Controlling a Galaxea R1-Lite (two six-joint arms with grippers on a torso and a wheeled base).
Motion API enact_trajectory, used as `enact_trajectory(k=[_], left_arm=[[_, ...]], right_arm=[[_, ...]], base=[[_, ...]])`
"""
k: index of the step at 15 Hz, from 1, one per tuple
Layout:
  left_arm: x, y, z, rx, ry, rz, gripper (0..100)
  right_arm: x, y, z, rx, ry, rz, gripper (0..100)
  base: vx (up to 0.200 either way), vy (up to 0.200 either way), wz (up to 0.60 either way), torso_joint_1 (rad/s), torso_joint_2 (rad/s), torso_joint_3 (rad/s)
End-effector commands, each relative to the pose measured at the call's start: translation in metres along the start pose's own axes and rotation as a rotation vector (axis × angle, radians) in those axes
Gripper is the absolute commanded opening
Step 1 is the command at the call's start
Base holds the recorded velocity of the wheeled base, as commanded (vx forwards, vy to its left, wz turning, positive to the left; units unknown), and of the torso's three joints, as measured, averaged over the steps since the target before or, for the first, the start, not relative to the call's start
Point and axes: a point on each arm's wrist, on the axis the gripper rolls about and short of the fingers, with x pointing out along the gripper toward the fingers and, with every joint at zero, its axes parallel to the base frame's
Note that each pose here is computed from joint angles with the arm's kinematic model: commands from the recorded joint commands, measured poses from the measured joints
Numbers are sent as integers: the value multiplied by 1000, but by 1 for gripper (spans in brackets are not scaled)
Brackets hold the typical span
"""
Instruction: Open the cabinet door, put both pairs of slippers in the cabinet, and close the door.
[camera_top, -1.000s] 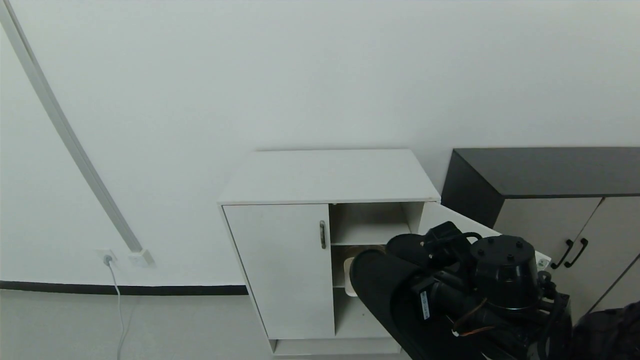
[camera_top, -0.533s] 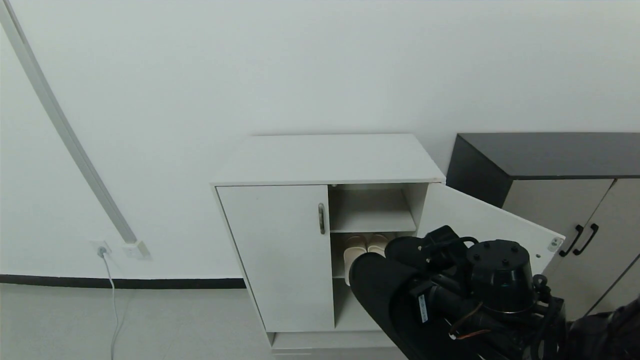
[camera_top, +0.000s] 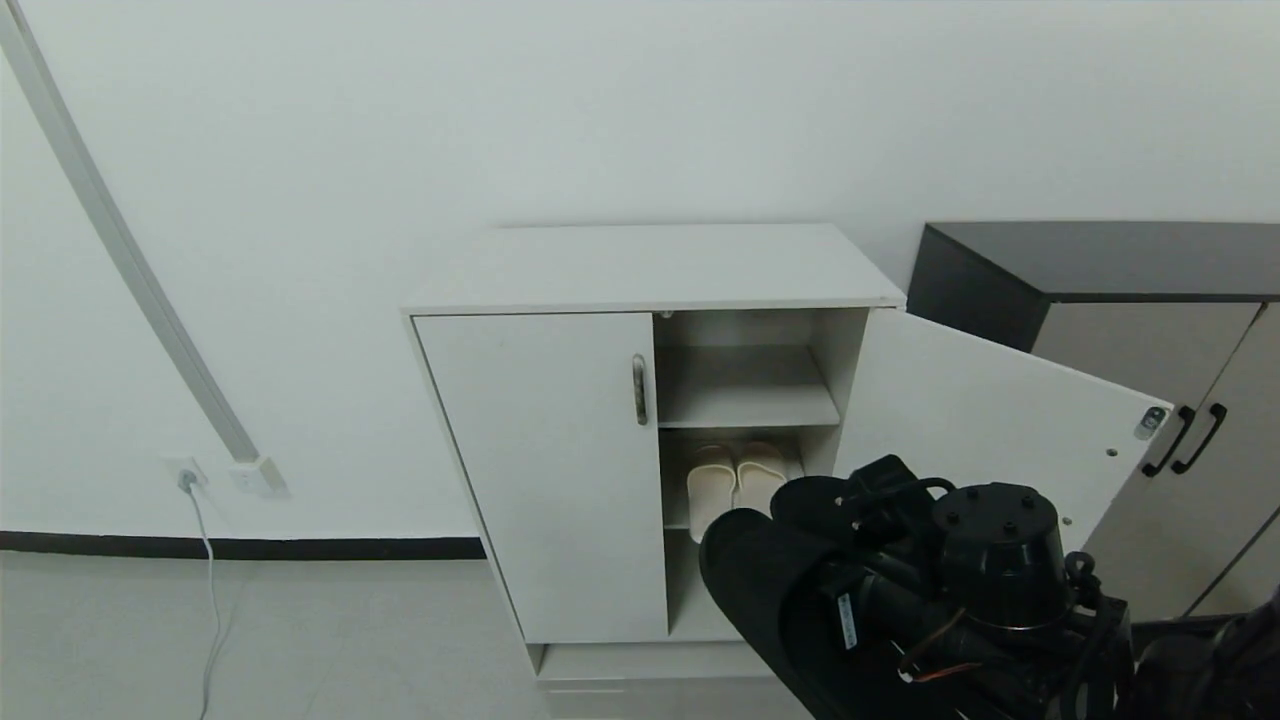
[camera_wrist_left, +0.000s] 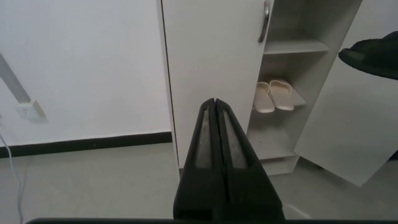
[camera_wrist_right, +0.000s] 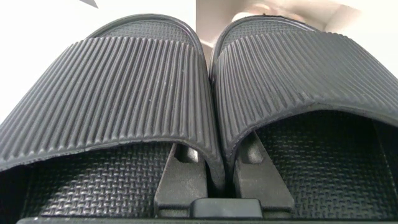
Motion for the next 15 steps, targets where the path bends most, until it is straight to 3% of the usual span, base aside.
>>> enact_trajectory(k=[1, 15], left_arm=[[0, 0, 0, 0, 3, 0, 0], [0, 0, 0, 0, 1, 0, 0]], right_arm=[[-1, 0, -1, -1, 0, -1, 0], [7, -1, -16, -2, 10, -6, 0]], base=[[0, 0, 0, -173, 491, 305], [0, 0, 0, -114, 465, 351]])
